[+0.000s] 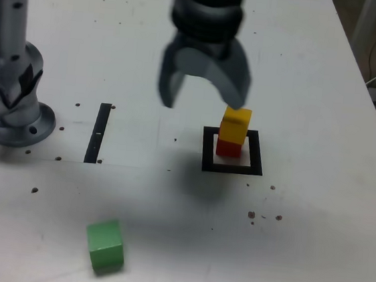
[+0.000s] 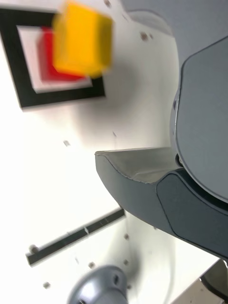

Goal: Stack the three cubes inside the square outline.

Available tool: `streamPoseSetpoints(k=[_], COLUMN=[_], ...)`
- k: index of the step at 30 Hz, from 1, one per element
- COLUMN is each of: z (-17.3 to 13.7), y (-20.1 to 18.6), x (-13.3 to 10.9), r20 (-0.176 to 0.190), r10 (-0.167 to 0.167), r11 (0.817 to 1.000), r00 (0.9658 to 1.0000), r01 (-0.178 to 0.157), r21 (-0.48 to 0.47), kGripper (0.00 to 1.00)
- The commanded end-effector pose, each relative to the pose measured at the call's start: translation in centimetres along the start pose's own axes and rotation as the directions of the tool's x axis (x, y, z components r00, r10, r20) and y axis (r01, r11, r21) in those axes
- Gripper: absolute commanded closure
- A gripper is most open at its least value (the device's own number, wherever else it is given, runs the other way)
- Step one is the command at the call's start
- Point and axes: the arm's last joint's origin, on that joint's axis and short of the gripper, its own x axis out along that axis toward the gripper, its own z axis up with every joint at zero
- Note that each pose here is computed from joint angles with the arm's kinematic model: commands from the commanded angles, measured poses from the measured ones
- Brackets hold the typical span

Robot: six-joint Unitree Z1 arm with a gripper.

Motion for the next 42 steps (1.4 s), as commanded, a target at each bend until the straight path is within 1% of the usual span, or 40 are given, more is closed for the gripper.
streamPoseSetpoints(k=[1,5,8,11,14,16,17,19,20,21,23,27,30,32,34,35,37,38,39,41,42], z=[-1.3,-3.5,-4.6,-5.2,-5.4,-5.4,-5.3,-5.2,-5.2,-5.2,-5.3,-5.3,-5.3,-5.3,-5.2,-5.1,-4.9,-4.9,-4.8,-4.7,-4.6], y=[-1.2,-4.3,-6.6,-8.9,-11.1,-12.3,-12.9,-13.9,-14.3,-14.7,-15.3,-16.5,-17.2,-17.5,-17.7,-17.7,-17.9,-17.9,-17.9,-17.8,-17.8], x=[0.0,0.6,0.7,0.6,0.7,0.8,0.9,1.4,1.8,2.3,3.3,5.2,6.4,6.9,7.3,7.4,7.8,8.0,8.3,8.9,9.2], r20=[-0.005,-0.037,-0.044,-0.027,0.006,0.028,0.034,0.028,0.019,0.003,-0.016,-0.023,-0.042,-0.054,-0.059,-0.058,-0.056,-0.054,-0.051,-0.035,-0.026], r10=[-0.007,-0.033,-0.046,-0.060,-0.083,-0.101,-0.111,-0.132,-0.144,-0.162,-0.191,-0.241,-0.267,-0.279,-0.285,-0.287,-0.286,-0.284,-0.280,-0.261,-0.248], r11=[1.000,0.998,0.996,0.995,0.994,0.993,0.992,0.990,0.989,0.986,0.981,0.971,0.964,0.960,0.958,0.958,0.958,0.958,0.960,0.965,0.969], r00=[1.0000,0.9988,0.9980,0.9978,0.9965,0.9945,0.9933,0.9908,0.9894,0.9867,0.9814,0.9702,0.9629,0.9588,0.9566,0.9563,0.9566,0.9572,0.9586,0.9646,0.9683], r01=[0.007,0.031,0.042,0.057,0.083,0.102,0.112,0.133,0.145,0.162,0.191,0.241,0.267,0.280,0.287,0.288,0.287,0.285,0.281,0.261,0.248], r21=[-0.012,-0.056,-0.079,-0.086,-0.075,-0.062,-0.056,-0.044,-0.039,-0.033,-0.024,-0.001,0.008,0.012,0.014,0.015,0.016,0.015,0.013,0.000,-0.010], kGripper=[0.00,0.00,0.00,0.00,0.00,0.00,0.00,0.00,0.00,0.00,0.00,0.00,0.00,0.00,0.00,0.00,0.00,0.00,0.00,0.00,0.00])
